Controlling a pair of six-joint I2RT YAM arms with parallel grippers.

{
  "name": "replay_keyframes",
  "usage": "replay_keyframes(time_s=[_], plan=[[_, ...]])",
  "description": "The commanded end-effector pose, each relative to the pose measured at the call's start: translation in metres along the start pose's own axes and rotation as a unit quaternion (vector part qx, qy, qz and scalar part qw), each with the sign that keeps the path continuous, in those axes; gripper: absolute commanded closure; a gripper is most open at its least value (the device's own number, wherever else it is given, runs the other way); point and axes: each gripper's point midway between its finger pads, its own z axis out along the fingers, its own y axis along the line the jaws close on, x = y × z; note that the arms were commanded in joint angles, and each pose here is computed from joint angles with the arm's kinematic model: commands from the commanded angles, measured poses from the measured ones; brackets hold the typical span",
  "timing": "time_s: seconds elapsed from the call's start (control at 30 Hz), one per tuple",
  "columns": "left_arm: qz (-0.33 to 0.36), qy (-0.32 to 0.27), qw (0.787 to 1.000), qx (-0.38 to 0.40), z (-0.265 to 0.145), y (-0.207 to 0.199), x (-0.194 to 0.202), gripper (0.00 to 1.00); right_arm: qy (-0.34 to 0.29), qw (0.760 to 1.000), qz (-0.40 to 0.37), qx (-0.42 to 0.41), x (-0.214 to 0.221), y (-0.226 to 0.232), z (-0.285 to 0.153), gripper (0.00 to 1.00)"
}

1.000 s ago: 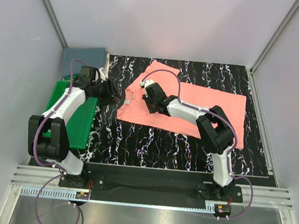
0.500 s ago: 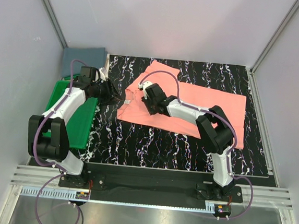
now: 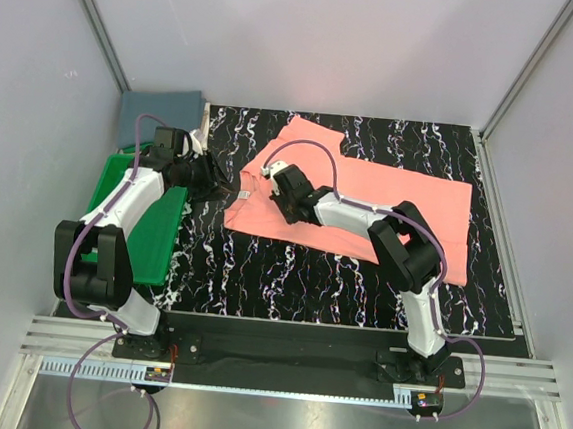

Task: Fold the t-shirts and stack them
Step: Fold the tshirt

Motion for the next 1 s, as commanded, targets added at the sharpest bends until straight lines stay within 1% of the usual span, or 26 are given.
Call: replay_keyframes(time_s=[0.0, 0.17, 0.3, 0.57, 0.73, 0.97], plan=[[0.004, -0.009, 1.0, 0.019, -0.004, -0.009, -0.006, 0.54, -0.027, 0.999, -0.004, 0.036, -0.024, -0.01, -0.005, 0.92], [0.004, -0.008, 1.0, 0.02, -0.003, -0.009, -0.005, 0.54, -0.032, 0.997, -0.001, 0.065, -0.028, -0.021, -0.01, 1.0], [0.006, -0.009, 1.0, 0.021, -0.004, -0.009, -0.005, 0.54, -0.045, 0.996, 0.007, 0.078, -0.039, -0.027, -0.017, 1.0], [0.006, -0.008, 1.0, 0.02, -0.003, -0.008, -0.005, 0.54, -0.052, 0.987, 0.022, 0.153, -0.048, -0.059, -0.013, 1.0], [0.005, -0.004, 1.0, 0.021, -0.002, -0.008, -0.003, 0.54, -0.045, 0.979, 0.042, 0.193, -0.044, -0.093, -0.008, 1.0], [0.007, -0.006, 1.0, 0.02, -0.003, -0.008, -0.004, 0.53, -0.043, 0.975, 0.07, 0.204, -0.041, -0.12, -0.004, 1.0]])
